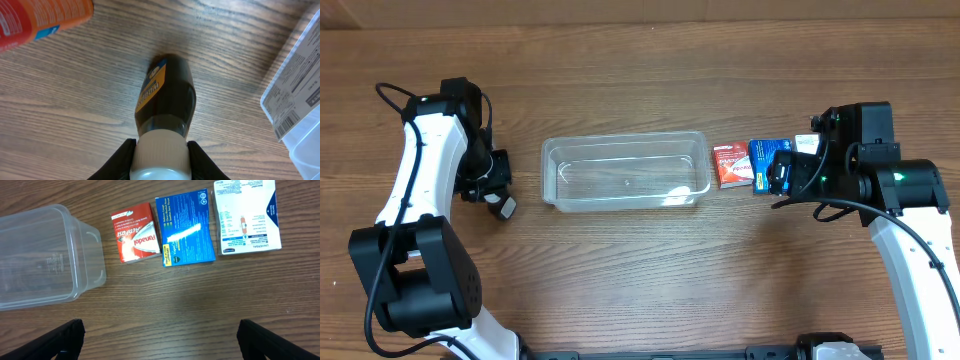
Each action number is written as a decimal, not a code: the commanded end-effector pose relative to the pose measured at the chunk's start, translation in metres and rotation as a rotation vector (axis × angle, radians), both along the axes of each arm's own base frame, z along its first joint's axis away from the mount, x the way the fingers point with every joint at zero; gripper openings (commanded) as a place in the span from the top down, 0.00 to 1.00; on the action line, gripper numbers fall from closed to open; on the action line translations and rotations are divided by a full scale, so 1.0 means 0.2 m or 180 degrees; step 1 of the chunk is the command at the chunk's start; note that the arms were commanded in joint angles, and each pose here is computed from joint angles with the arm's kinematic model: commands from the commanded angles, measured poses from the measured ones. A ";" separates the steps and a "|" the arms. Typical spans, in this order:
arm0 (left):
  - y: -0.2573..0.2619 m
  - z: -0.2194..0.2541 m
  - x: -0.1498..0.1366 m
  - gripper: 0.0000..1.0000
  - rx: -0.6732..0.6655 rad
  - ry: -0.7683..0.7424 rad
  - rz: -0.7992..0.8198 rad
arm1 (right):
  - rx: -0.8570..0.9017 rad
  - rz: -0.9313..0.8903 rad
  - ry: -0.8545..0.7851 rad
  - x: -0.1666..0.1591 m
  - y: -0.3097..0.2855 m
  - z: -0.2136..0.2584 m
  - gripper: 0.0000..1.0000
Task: Pack container
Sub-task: 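Carry the brown bottle into the left end of the container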
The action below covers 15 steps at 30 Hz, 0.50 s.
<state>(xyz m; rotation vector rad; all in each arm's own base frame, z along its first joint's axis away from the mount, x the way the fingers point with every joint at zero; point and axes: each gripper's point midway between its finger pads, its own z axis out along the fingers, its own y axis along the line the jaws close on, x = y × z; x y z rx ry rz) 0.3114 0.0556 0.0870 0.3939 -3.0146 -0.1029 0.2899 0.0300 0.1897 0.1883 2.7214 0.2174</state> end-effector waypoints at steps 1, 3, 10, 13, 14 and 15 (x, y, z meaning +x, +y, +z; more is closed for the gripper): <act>0.02 0.09 0.04 0.96 0.0053 -0.0103 0.0137 | -0.0020 -0.0047 -0.0115 0.03 -0.02 0.06 0.00; 0.02 0.17 0.06 0.96 0.0063 -0.0191 0.0137 | -0.0020 -0.0047 -0.0116 0.03 -0.02 0.06 0.00; -0.10 0.59 0.12 0.96 -0.0079 -0.0874 -0.0003 | -0.0021 -0.0047 -0.0099 0.02 -0.02 0.05 0.00; -0.25 0.77 0.13 0.96 -0.0331 -0.1220 -0.0101 | -0.0021 -0.0047 -0.0090 0.02 -0.02 0.05 0.00; -0.29 0.80 0.14 0.96 -0.0375 -0.1290 -0.0138 | -0.0021 -0.0047 -0.0090 0.02 -0.02 0.05 0.00; -0.33 0.83 0.13 0.96 -0.0396 -0.1336 -0.0165 | -0.0020 -0.0048 -0.0089 0.02 -0.02 0.05 0.00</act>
